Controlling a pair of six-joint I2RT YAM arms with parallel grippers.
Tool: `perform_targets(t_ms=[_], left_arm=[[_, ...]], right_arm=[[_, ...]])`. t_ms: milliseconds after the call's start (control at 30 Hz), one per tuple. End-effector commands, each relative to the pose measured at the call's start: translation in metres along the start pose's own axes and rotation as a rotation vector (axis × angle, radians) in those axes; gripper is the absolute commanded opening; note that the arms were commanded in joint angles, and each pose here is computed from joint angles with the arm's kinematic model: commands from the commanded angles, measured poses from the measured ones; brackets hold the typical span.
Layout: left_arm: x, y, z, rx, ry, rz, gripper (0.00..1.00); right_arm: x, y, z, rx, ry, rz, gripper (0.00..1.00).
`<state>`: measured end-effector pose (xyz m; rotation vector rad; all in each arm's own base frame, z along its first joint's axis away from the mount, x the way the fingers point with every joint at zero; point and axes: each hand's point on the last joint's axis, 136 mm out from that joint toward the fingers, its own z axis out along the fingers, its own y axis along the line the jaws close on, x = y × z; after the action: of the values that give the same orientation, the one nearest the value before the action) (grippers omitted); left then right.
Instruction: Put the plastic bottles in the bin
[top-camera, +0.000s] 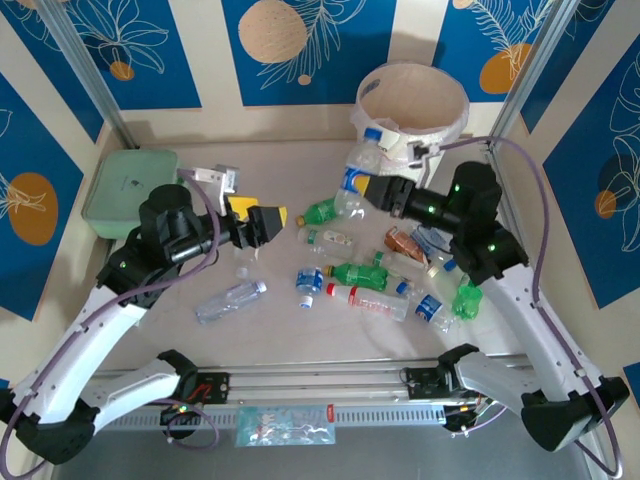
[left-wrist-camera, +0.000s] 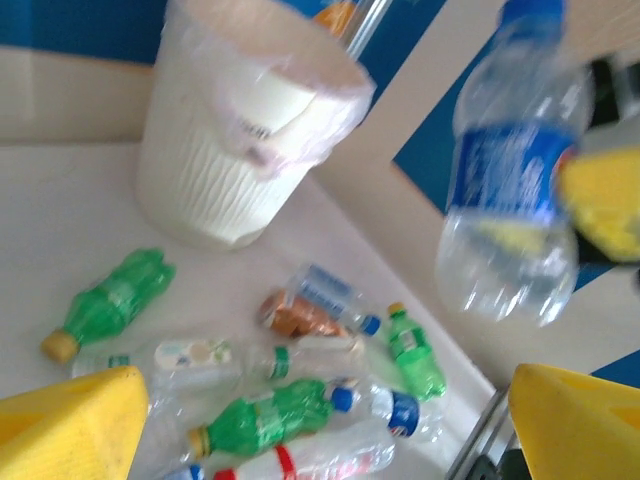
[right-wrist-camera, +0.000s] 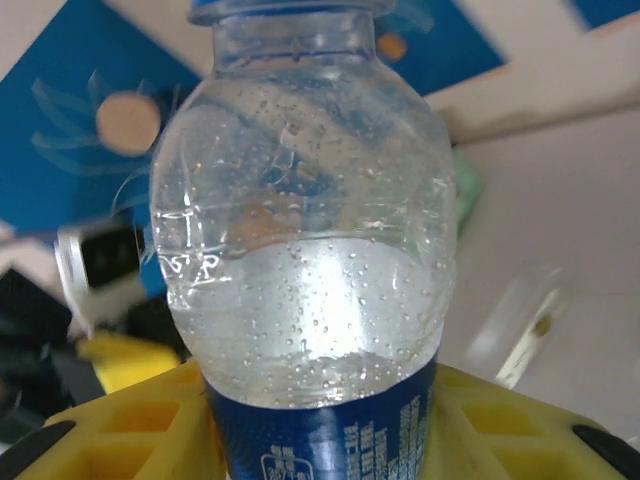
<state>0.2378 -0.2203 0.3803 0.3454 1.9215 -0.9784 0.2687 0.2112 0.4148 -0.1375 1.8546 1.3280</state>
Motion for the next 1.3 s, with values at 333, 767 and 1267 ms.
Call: perform_targets(t_ms=[333, 767, 1267], left_arm=[[0.057, 0.029, 0.012, -0.083, 0.206, 0.002, 0.89], [0.064, 0.029, 0.004, -0.089, 0.242, 0.038, 0.88], [0.07, 0.034, 0.002, -0.103, 0.242, 0.034, 0.89]], right_arm=[[-0.154, -0.126, 0.014, 0.63, -0.219, -0.138, 0.36], [-0.225, -0.243, 0.039, 0.915, -0.177, -0.102, 0.37], [-0.159, -0.345, 0.059, 0.954, 0.041, 0.107, 0.48]])
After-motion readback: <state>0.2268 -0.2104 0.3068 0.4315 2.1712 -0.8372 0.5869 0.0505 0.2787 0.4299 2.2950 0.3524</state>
